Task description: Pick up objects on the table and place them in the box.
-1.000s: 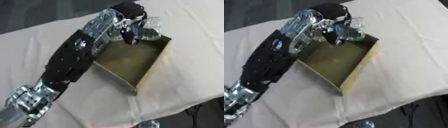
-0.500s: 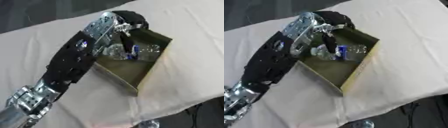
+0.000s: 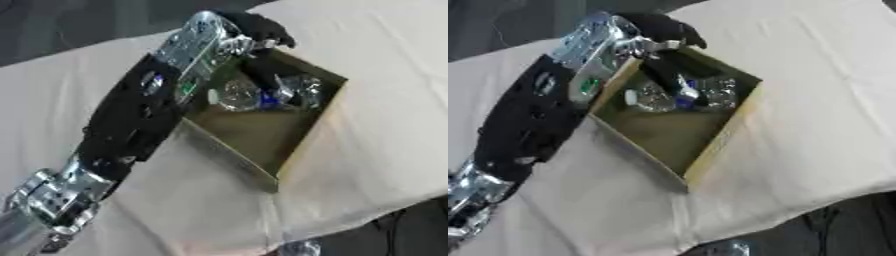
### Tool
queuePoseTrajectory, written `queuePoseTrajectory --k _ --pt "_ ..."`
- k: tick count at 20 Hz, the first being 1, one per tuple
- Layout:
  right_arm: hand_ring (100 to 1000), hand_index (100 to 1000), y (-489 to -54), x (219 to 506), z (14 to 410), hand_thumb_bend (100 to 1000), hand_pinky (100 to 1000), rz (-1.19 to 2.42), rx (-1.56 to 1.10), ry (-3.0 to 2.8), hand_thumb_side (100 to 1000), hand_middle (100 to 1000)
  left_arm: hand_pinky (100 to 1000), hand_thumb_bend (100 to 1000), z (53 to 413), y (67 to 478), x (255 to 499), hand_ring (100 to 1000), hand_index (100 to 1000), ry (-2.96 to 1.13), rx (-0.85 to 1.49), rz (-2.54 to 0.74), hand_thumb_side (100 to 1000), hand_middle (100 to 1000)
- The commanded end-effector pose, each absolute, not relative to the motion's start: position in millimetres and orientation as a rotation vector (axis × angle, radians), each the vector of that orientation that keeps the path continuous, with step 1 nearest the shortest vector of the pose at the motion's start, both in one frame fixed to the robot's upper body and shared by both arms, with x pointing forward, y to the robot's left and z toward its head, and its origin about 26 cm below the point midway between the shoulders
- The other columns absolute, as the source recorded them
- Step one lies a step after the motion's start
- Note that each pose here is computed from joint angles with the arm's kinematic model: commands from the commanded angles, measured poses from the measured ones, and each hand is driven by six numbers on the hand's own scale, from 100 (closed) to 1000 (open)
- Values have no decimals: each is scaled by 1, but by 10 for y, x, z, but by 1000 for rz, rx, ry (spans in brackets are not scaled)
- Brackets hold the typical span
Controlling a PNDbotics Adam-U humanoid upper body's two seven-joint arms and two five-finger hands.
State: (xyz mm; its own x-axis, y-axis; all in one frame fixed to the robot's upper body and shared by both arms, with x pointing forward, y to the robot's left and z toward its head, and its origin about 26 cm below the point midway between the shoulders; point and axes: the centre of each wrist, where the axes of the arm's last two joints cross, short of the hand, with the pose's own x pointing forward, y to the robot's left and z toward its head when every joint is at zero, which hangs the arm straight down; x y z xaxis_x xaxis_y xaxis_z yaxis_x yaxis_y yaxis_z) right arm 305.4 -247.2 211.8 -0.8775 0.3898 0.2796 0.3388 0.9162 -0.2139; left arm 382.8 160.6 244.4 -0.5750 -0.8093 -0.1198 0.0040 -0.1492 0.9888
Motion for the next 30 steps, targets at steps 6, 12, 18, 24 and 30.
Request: queuePoseTrajectory --k 6,12,18,24,30 --pt "755 844 -2539 3033 2156 100 677 239 -586 -2760 1000 751 766 338 2648 2453 3521 844 972 -2232 852 -1128 951 881" --pt "757 845 -2553 3027 2136 100 678 243 -594 -2749 1000 752 758 276 2582 2636 3281 841 972 -2538 720 -627 1000 883" --pt "776 862 -2553 3023 2119 100 680 253 -599 -2730 1000 771 818 100 2370 2622 3155 882 981 -2607 768 -359 1000 916" --pt "815 892 -2541 3026 2129 100 697 266 -607 -2732 1000 796 805 100 2078 2443 3089 879 974 -2632 778 -135 1000 916" --pt "840 914 -2513 3030 2132 100 718 261 -613 -2746 1000 816 799 100 1900 2218 3023 876 965 -2667 712 12 1000 912"
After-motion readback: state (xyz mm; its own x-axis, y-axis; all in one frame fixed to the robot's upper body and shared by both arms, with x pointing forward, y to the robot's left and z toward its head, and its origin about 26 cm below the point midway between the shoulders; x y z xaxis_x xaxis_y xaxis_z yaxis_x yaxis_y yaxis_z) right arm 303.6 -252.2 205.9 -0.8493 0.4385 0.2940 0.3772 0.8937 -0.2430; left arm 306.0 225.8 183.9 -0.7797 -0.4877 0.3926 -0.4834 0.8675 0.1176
